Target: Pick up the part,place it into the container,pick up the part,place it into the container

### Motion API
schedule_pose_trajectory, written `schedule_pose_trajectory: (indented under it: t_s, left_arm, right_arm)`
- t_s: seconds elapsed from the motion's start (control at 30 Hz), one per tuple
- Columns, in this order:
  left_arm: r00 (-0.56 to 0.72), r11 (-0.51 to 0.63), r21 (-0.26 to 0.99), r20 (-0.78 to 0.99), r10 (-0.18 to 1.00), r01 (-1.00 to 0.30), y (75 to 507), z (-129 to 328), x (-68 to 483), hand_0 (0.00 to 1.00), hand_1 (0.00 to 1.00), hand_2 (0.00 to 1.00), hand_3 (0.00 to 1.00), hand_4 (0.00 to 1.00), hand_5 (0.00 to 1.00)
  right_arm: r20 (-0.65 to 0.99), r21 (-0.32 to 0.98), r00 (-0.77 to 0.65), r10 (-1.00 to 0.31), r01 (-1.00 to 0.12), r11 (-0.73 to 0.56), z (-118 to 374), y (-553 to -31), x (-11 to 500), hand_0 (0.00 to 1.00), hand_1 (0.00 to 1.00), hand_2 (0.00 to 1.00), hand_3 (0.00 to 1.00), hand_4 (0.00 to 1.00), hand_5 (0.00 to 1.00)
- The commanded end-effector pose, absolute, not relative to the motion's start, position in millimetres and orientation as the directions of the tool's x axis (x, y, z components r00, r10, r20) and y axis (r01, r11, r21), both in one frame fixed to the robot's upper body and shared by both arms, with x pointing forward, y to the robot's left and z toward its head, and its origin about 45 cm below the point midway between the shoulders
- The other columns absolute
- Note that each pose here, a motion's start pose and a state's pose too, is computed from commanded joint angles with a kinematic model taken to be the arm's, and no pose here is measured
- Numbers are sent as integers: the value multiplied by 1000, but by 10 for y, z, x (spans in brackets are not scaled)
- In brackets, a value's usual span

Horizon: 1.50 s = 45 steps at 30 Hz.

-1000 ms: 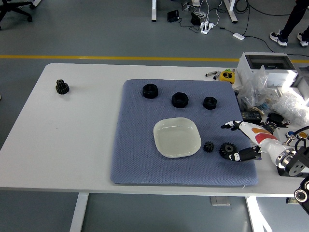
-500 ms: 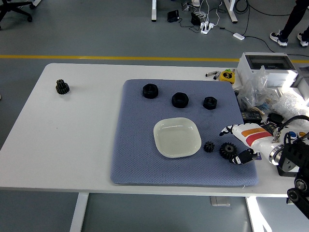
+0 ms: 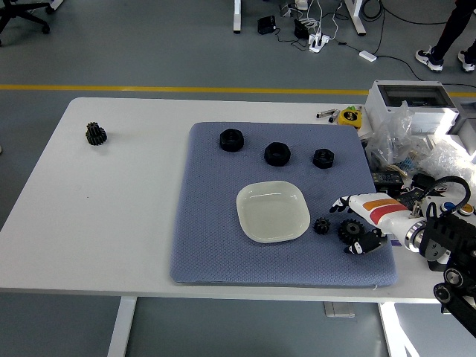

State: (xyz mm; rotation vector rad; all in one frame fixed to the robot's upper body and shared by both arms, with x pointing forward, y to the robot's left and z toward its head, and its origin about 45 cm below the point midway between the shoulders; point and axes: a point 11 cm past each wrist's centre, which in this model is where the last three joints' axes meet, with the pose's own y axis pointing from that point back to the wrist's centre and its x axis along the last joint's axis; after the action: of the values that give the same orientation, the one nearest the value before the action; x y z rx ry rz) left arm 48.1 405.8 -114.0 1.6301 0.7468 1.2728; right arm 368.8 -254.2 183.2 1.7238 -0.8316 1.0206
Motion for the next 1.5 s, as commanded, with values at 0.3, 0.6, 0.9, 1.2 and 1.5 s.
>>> schedule_pose_trajectory:
  t_s: [0.3, 0.6, 0.9, 1.2, 1.5]
  left_arm:
    - [278, -403, 912, 408, 870, -76, 4052, -1137, 515, 719, 716, 755, 610, 677, 578]
    - [278, -402, 913, 407, 870, -77, 4046, -1139, 519, 720, 716, 755, 611, 676, 578]
    - [278, -401, 913, 406, 870, -79, 4045, -1138, 527, 719, 717, 755, 610, 676, 578]
    - [280, -401, 913, 406, 870, -79, 4046, -1137, 527, 718, 717, 755, 610, 677, 577]
    - [280, -401, 913, 406, 870, -79, 4045, -1138, 524, 719, 717, 755, 612, 677, 577]
  right_arm:
    - [900, 385, 428, -80, -868, -313, 1822, -2585, 3743, 544, 620, 631, 539, 750, 109]
    - [891, 404, 447, -78, -860, -312, 1763, -2587, 3722, 530, 596, 603, 524, 760, 116]
    - [891, 405, 447, -76, -860, -311, 1824, -2612, 3723, 550, 627, 671, 554, 825, 137]
    - [895, 396, 440, -73, -859, -324, 1857, -2596, 3726, 574, 655, 731, 721, 893, 169]
    - [883, 418, 463, -75, -851, -318, 1781, -2612, 3715, 596, 672, 763, 807, 925, 174]
